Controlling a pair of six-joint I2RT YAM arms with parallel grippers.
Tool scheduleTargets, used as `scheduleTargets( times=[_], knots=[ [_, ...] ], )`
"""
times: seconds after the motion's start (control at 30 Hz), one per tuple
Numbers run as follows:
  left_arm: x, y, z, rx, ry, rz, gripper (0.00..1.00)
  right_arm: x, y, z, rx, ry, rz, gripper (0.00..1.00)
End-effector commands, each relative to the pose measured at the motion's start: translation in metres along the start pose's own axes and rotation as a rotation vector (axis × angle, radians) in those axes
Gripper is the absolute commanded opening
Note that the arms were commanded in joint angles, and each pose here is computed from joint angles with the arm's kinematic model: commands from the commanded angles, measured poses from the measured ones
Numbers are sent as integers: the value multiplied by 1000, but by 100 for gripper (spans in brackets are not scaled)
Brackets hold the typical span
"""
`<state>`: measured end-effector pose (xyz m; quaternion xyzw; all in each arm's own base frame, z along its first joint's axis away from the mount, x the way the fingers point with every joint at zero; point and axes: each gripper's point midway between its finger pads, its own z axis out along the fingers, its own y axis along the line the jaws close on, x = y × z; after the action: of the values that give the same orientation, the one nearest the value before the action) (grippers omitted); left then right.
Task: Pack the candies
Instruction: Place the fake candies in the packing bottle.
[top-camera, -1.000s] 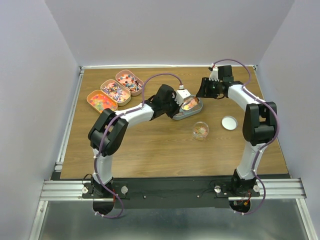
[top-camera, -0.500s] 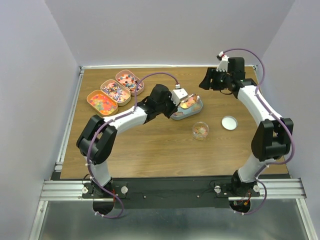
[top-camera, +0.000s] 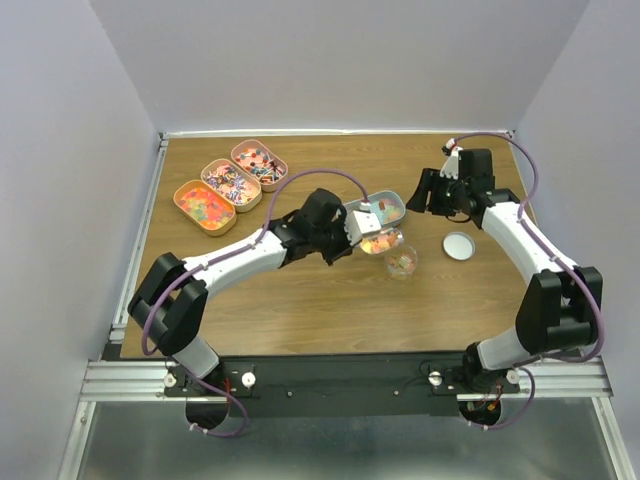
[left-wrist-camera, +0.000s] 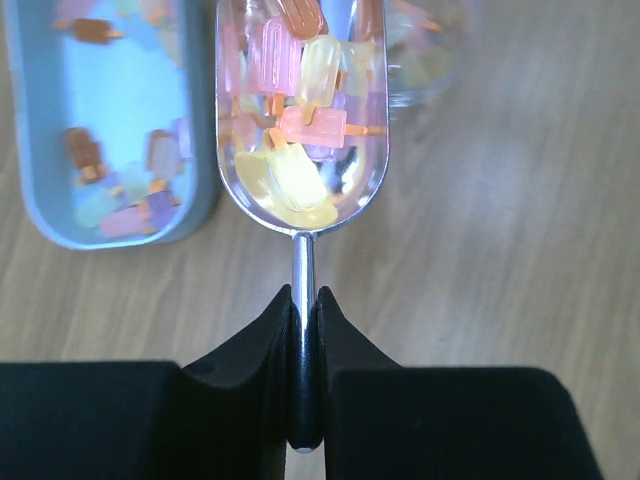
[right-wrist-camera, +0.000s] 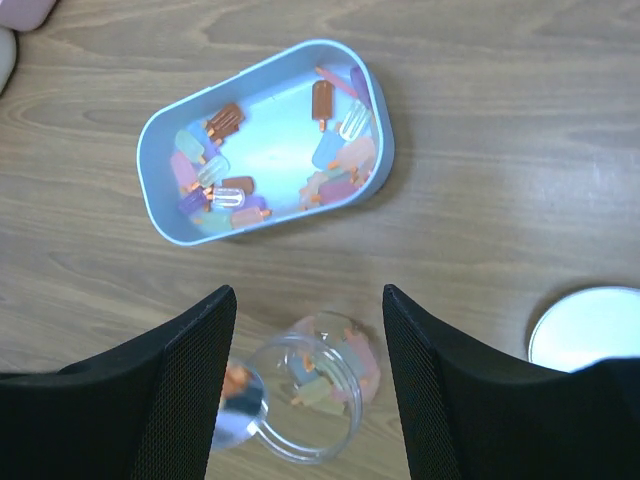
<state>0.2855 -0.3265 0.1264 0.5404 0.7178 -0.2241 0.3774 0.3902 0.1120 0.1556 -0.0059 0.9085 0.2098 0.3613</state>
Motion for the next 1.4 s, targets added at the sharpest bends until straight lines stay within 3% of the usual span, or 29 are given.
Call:
scheduleTargets(
  times=[0.0, 0.4, 1.17, 1.37],
  knots=[
    [4, -38, -9, 69, 75, 81, 0, -2, 1, -21, 32, -64, 29, 68],
    [-3, -45, -20, 76, 173, 88, 0, 34, -3, -28, 26, -45, 57, 68],
    [9, -43, -12, 83, 347, 63, 0, 42, -9, -28, 48, -52, 43, 68],
    [2, -42, -16, 72, 355, 71, 0, 42, -11, -29, 59, -59, 46, 78]
  ],
)
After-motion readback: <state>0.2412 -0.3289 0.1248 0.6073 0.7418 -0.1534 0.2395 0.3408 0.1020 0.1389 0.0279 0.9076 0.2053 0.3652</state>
